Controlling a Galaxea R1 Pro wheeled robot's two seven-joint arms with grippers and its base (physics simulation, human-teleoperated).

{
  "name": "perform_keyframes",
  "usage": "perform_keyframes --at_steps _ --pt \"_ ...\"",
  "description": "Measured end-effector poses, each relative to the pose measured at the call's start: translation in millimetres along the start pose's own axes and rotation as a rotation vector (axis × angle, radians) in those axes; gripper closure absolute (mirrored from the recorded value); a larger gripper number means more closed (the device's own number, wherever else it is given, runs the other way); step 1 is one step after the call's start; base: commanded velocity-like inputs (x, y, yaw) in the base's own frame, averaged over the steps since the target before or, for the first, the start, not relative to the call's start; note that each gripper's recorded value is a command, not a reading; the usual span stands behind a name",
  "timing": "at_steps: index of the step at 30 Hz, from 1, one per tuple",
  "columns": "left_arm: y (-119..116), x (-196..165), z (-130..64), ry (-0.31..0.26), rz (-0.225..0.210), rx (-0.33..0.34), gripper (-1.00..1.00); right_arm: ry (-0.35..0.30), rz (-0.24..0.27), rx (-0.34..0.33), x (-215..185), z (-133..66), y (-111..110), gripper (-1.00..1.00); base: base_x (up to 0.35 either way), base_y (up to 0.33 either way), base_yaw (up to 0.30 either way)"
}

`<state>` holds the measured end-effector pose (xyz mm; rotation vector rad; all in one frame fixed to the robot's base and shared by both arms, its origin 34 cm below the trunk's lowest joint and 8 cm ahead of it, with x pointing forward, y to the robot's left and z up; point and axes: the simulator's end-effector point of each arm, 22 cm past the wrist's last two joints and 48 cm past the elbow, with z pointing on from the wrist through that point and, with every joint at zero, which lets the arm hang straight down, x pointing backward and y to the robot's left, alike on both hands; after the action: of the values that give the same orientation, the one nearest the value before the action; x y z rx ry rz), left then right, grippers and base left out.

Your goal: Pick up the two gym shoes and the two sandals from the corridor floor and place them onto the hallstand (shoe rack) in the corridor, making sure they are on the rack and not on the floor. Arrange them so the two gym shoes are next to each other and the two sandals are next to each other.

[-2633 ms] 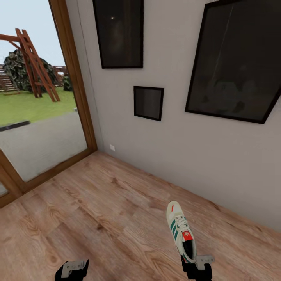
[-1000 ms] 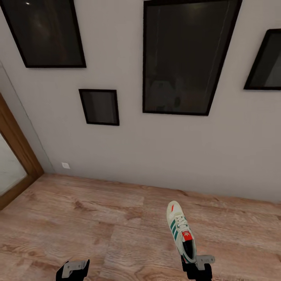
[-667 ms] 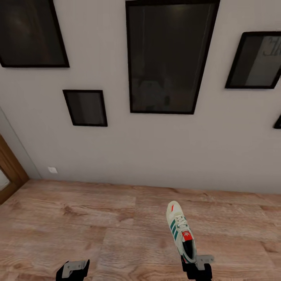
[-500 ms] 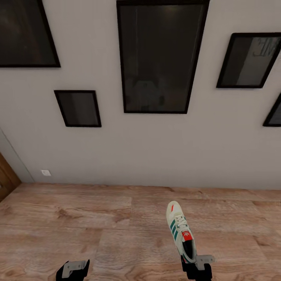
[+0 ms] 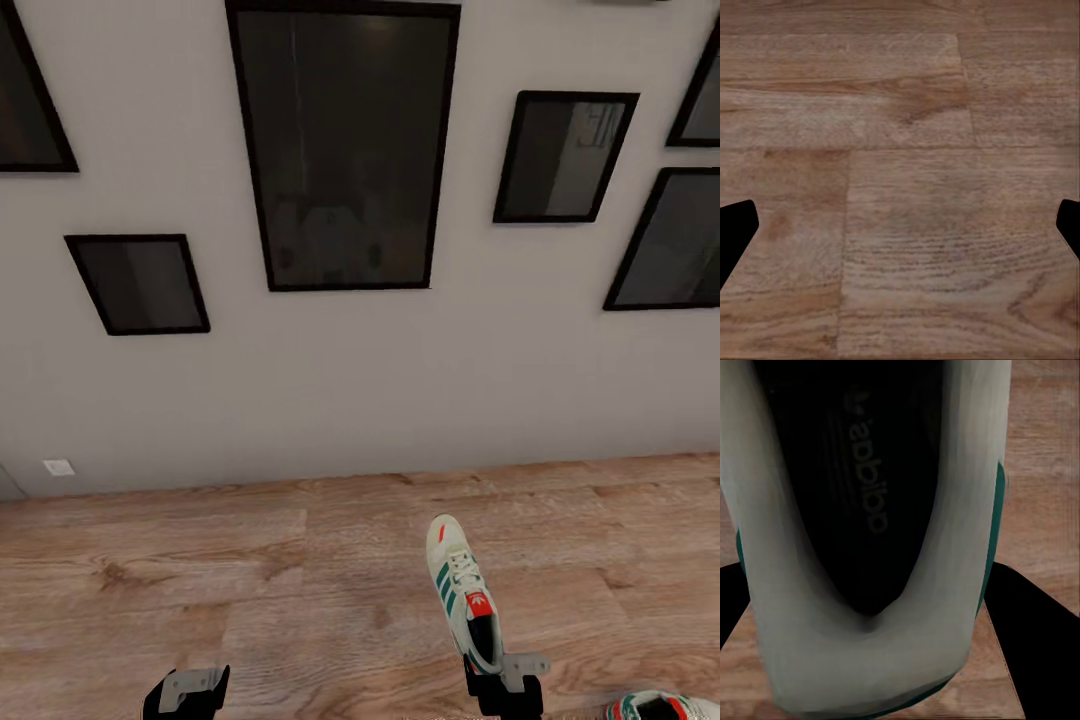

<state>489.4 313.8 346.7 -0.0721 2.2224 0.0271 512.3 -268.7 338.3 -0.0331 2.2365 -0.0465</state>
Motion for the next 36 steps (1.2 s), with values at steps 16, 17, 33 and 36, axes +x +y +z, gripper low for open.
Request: perform_keyframes --at_steps 16,17,33,36 --pt "-0.2 0.3 -0.1 0.001 0.000 0.001 -1.00 0.000 0.000 0.000 0.0 0.0 0.0 1.00 0.000 0.000 -0.266" --pt "-0.2 0.3 -0.1 0.001 0.000 0.001 -1.00 0.000 0.000 0.000 0.0 0.0 0.0 1.00 0.000 0.000 -0.266" --pt "-1.3 0.4 0.0 0.001 -0.001 0.002 -1.00 0.000 -0.001 0.000 0.0 0.0 -0.3 1.00 0.000 0.000 -0.266" --pt "-1.3 0.4 0.0 0.001 -0.001 0.002 -1.00 0.000 -0.001 0.001 0.0 0.0 -0.7 1.00 0.000 0.000 -0.266"
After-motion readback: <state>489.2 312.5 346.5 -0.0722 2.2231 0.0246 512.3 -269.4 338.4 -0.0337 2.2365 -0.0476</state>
